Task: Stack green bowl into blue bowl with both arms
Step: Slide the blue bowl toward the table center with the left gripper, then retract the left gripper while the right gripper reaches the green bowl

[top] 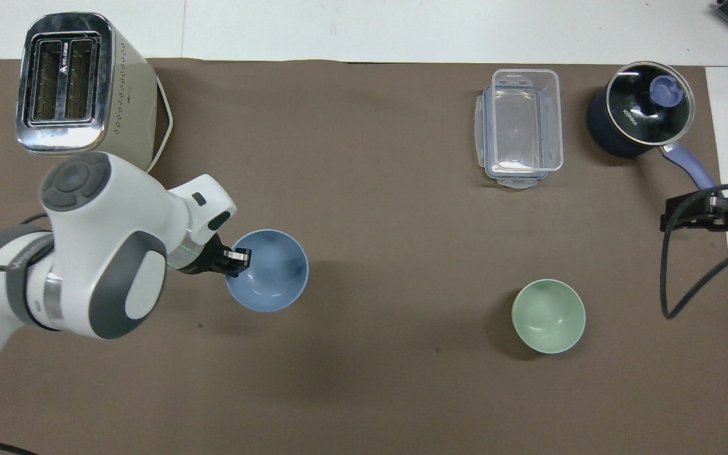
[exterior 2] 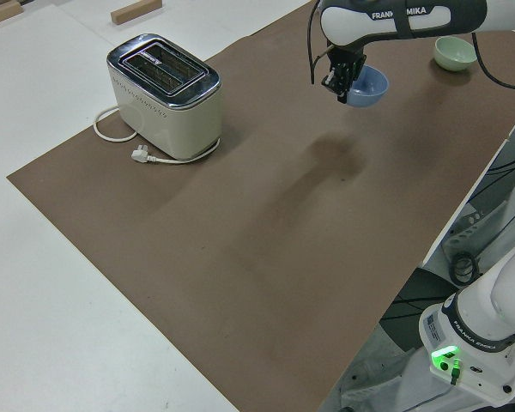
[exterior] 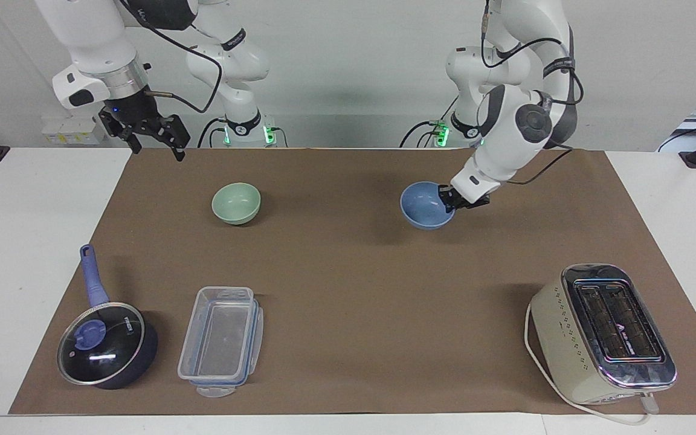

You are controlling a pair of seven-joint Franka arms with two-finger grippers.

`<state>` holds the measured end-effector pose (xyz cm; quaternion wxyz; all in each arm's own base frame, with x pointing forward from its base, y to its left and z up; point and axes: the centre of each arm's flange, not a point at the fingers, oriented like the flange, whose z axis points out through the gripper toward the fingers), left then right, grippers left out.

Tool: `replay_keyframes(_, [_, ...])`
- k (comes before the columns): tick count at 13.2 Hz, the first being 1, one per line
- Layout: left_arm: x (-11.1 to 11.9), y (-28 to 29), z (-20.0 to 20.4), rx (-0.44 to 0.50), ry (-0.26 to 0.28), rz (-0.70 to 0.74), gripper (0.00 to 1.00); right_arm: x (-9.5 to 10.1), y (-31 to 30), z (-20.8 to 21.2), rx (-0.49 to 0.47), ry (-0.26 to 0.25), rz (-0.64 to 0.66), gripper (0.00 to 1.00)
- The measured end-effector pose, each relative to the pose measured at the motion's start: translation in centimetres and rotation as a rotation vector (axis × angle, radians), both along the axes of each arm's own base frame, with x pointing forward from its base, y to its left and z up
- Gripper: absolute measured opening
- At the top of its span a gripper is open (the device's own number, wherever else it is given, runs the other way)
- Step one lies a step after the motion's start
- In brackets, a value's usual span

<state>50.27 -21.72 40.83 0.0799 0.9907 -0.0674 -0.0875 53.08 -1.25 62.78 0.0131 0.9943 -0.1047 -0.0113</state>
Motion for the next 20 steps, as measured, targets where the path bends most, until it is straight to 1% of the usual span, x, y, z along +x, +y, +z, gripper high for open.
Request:
replay_keyframes(2, [-1.9,-2.8,-1.6,0.001,0.005,-0.014,0.04,0.0,0.0,0.0,0.000,0.000,0.000,1.00])
replay_keyframes(4, [-3.8,-5.0,-3.7,-0.016,-0.003,-0.024,0.04,0.0,0.0,0.0,0.000,0.000,-0.001,1.00])
replay_keyframes(7, [-6.7,-6.9,-7.1,-0.048,0.000,-0.018,0.04,0.0,0.0,0.0,0.000,0.000,-0.001,1.00])
replay_keyframes(10, [-8.3,-7.6,-8.7,-0.071,0.007,0.003,0.05,0.0,-0.1,0.0,0.000,0.001,-0.001,1.00])
replay_keyframes(11, [-8.6,-7.9,-8.8,-0.079,0.004,0.005,0.10,0.0,-0.1,-0.1,0.000,0.002,-0.002,1.00])
replay_keyframes(13, [-8.4,-8.0,-8.6,-0.085,-0.004,0.014,0.35,0.0,-0.1,-0.1,0.000,0.002,-0.002,1.00])
replay_keyframes(14, [-8.0,-7.7,-8.2,-0.091,-0.012,0.023,0.45,0.0,-0.1,-0.1,0.000,0.003,-0.002,1.00])
replay_keyframes(15, [-7.2,-7.2,-7.5,-0.097,-0.021,0.039,0.58,0.0,-0.1,-0.2,0.000,0.003,-0.002,1.00])
replay_keyframes(16, [-5.9,-6.2,-6.5,-0.107,-0.031,0.065,0.71,0.0,-0.1,-0.2,0.000,0.005,0.003,1.00])
replay_keyframes(18, [-2.6,-3.2,-3.9,-0.126,-0.047,0.129,0.92,-0.1,-0.1,-0.5,0.001,0.012,0.029,1.00])
replay_keyframes(19, [-1.2,-1.5,-2.7,-0.131,-0.054,0.155,1.00,-0.2,-0.1,-0.7,0.002,0.016,0.037,1.00])
replay_keyframes(20, [-0.1,0.0,-1.8,-0.125,-0.066,0.168,1.00,-0.2,-0.1,-0.9,0.002,0.020,0.040,1.00])
